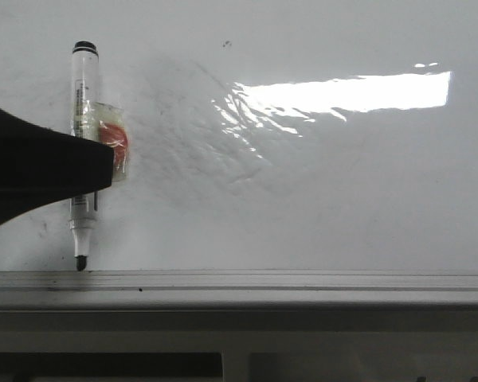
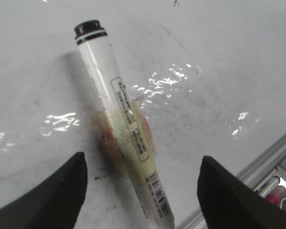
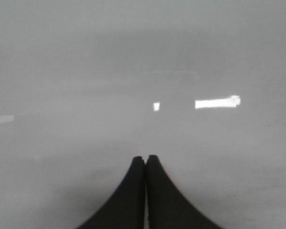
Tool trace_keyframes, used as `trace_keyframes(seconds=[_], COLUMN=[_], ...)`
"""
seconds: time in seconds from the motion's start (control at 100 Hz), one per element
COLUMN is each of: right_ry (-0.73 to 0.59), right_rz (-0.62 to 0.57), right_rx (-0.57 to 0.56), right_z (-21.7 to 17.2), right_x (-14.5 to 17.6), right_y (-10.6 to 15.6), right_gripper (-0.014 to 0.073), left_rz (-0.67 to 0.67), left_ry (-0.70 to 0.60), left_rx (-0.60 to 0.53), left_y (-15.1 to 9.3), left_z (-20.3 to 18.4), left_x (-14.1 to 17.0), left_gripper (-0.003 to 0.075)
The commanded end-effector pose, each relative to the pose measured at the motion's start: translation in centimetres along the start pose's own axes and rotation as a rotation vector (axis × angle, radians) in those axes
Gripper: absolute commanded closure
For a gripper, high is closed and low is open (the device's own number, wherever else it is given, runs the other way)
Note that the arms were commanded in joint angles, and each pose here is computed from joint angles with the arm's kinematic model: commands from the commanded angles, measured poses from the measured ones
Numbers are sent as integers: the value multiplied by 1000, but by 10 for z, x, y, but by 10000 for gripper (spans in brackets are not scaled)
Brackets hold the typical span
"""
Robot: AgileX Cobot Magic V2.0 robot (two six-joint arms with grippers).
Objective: Write number 8 on whiteboard
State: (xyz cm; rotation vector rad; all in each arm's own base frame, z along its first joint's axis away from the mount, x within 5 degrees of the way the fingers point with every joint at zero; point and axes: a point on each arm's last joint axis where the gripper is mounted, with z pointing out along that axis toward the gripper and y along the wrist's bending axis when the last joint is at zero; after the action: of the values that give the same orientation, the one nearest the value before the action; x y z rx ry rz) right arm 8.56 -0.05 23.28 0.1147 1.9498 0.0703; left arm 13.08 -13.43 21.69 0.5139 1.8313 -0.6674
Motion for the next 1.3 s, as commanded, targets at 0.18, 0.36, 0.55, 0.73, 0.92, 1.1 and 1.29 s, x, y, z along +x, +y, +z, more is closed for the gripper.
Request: trace_keyframes(seconds=[0.18,0.36,0.55,0.73,0.92,1.1,1.29], right_ry=[-68,-51,-48,-4,44,75,105], right_rz=[8,-41,-97,-292,-391,-466,-521], right_rx=[-51,-186,-296,-400,-544,-717,-864], right_z=[-1,-2,-6,-13,-14,-12,-15], right_x=[-13,-11,-12,-24,-54,-79,-93], right_y=[5,18,29,41,68,112,157], right_gripper=[659,658,658,658,650,428,262], left_rz=[-17,-13,-11,121,293,438,587], left_ry=[16,63,70,25,-54,-95,-164], left_rx=[-19,-30,-31,55,154,223,313], left_y=[1,2,2,-6,-18,-26,-36], left_z=[16,22,23,17,9,5,0], left_x=[3,11,12,3,-14,-21,-25], left_gripper=[462,743,741,741,741,741,741])
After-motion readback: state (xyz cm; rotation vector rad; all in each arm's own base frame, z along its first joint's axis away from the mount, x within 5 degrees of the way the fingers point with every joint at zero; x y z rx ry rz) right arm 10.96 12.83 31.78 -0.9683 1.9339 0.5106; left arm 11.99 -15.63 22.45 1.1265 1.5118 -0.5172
